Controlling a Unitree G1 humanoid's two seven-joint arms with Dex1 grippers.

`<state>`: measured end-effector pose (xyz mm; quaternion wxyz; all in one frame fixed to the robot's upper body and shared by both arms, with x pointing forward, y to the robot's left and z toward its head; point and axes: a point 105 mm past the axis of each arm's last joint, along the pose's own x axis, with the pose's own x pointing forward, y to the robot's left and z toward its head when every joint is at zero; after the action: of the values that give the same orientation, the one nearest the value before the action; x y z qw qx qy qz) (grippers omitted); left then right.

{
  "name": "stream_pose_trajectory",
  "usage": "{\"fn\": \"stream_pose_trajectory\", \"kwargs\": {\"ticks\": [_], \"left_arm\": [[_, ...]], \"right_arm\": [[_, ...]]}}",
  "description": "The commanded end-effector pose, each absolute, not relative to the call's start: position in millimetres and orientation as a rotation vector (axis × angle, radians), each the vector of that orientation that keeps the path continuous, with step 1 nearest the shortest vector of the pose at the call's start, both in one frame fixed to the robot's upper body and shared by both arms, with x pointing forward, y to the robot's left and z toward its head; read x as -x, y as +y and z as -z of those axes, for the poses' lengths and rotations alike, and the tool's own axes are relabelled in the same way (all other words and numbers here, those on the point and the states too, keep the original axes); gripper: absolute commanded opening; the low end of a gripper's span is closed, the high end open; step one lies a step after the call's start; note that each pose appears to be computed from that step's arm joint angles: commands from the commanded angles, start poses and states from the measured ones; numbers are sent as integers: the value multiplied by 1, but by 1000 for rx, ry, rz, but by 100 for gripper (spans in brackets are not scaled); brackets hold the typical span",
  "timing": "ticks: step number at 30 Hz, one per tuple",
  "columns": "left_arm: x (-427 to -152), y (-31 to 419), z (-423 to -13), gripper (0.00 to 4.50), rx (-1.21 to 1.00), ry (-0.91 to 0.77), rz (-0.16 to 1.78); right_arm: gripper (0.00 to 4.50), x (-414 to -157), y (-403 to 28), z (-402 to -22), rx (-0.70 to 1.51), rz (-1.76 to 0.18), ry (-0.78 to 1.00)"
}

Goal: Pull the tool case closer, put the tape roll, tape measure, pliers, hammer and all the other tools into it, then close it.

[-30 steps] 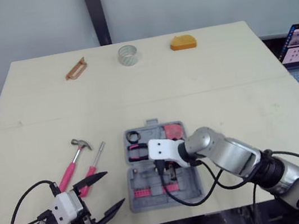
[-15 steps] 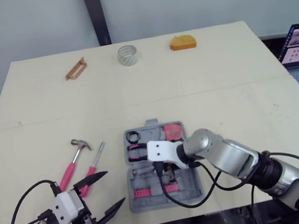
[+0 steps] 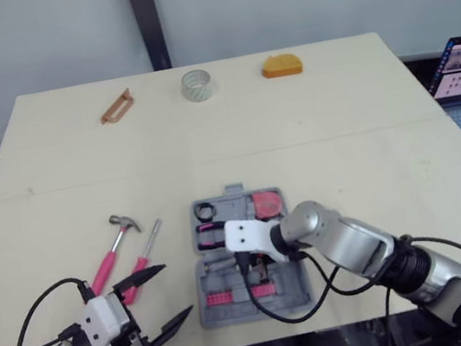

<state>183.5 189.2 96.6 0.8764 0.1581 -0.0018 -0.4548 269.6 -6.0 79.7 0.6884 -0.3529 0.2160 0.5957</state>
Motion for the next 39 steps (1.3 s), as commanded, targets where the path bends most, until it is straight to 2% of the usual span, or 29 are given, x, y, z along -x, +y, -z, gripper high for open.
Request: {"fn": "stream_pose_trajectory", "kwargs": {"ticks": [1, 9, 11, 13, 18, 19, 25, 27, 29, 31, 37, 39], "left_arm": [[-181, 191, -97, 450, -349, -8, 948], [-182, 189, -97, 450, -348, -7, 951], [-182, 189, -97, 450, -347, -7, 953], [-182, 189, -97, 450, -345, -8, 954], [-179, 187, -97, 450, -332, -6, 952], [-178, 186, -97, 450, -327, -6, 952], [-176, 182, -96, 450, -316, -8, 951], [-177, 182, -96, 450, -316, -9, 948], [-177, 183, -96, 450, -318, -10, 948], [-178, 183, -96, 450, -321, -11, 948], [-183, 182, -100, 450, -324, -27, 953], [-184, 181, -100, 450, -325, -29, 957]], "right_arm": [[2, -265, 0, -83, 783, -1361, 454], [2, -264, 1, -83, 776, -1361, 455], [103, -264, 0, -84, 774, -1364, 452], [184, -263, 0, -88, 767, -1363, 445], [442, -258, -9, -111, 739, -1375, 412], [447, -256, -12, -115, 731, -1380, 408], [447, -253, -19, -124, 690, -1379, 367], [447, -255, -15, -127, 661, -1388, 293], [396, -257, -11, -127, 643, -1397, 228], [316, -261, -10, -122, 628, -1379, 203], [3, -269, -8, -106, 576, -1351, 188], [3, -268, -9, -99, 583, -1359, 203]]}}
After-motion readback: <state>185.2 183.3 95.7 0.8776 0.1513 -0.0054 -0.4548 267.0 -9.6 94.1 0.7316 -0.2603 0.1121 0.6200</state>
